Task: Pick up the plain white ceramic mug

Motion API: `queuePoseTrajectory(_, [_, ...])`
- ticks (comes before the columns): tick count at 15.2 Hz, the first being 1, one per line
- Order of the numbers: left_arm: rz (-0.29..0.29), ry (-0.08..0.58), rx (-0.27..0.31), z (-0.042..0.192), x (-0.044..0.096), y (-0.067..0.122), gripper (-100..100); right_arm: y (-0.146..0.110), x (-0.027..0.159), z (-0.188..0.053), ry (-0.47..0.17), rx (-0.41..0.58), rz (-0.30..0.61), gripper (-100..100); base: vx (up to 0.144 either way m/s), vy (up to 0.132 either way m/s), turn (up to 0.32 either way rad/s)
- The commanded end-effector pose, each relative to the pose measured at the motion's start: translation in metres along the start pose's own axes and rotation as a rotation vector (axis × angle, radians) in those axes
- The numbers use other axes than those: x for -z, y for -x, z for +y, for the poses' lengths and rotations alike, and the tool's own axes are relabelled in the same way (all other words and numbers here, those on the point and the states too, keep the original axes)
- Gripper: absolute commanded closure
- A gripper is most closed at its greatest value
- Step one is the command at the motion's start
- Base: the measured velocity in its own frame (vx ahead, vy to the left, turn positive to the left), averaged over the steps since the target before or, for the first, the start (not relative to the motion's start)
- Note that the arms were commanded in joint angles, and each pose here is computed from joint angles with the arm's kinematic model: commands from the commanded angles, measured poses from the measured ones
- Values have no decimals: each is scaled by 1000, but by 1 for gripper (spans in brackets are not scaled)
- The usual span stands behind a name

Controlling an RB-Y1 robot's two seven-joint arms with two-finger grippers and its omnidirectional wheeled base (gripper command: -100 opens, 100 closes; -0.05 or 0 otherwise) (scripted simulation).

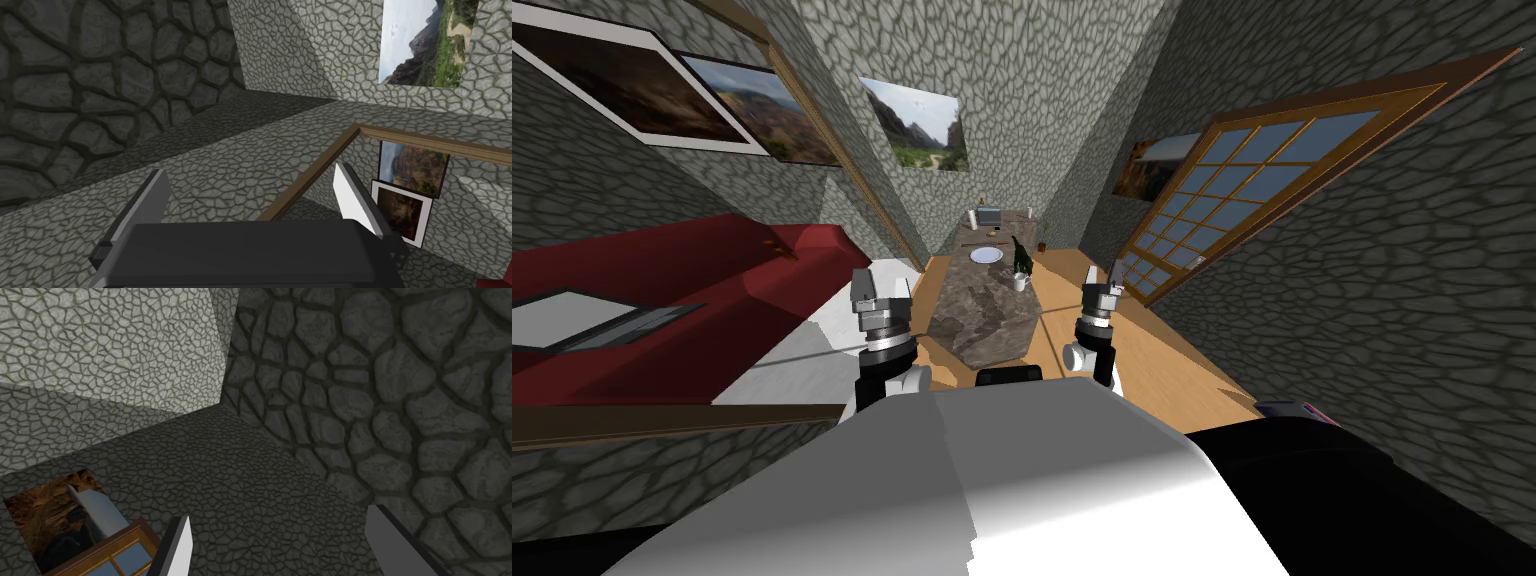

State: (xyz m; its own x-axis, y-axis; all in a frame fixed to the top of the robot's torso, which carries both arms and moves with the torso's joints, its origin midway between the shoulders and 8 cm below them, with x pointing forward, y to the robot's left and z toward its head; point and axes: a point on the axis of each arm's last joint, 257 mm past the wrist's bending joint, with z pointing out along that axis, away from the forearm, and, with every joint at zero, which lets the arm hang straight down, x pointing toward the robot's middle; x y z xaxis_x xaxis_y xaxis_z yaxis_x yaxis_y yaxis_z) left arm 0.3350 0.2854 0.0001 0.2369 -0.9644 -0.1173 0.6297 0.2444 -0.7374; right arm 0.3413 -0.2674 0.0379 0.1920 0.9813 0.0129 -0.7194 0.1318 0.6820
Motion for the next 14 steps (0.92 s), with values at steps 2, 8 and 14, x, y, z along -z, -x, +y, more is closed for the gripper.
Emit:
queuePoseTrajectory(2, [0, 0, 0, 0, 0, 0, 0, -8, 3, -6, -8, 13, 52, -100, -12, 5, 70])
queuePoseTrajectory(8, [0, 0, 0, 0, 0, 0, 0, -30, 18, -28, -44, 46, 194, -100, -28, 10, 92])
queuePoseTrajectory(14, [0, 0, 0, 0, 0, 0, 0, -53, 47, -64, -104, 83, 358, -100, -41, 15, 130])
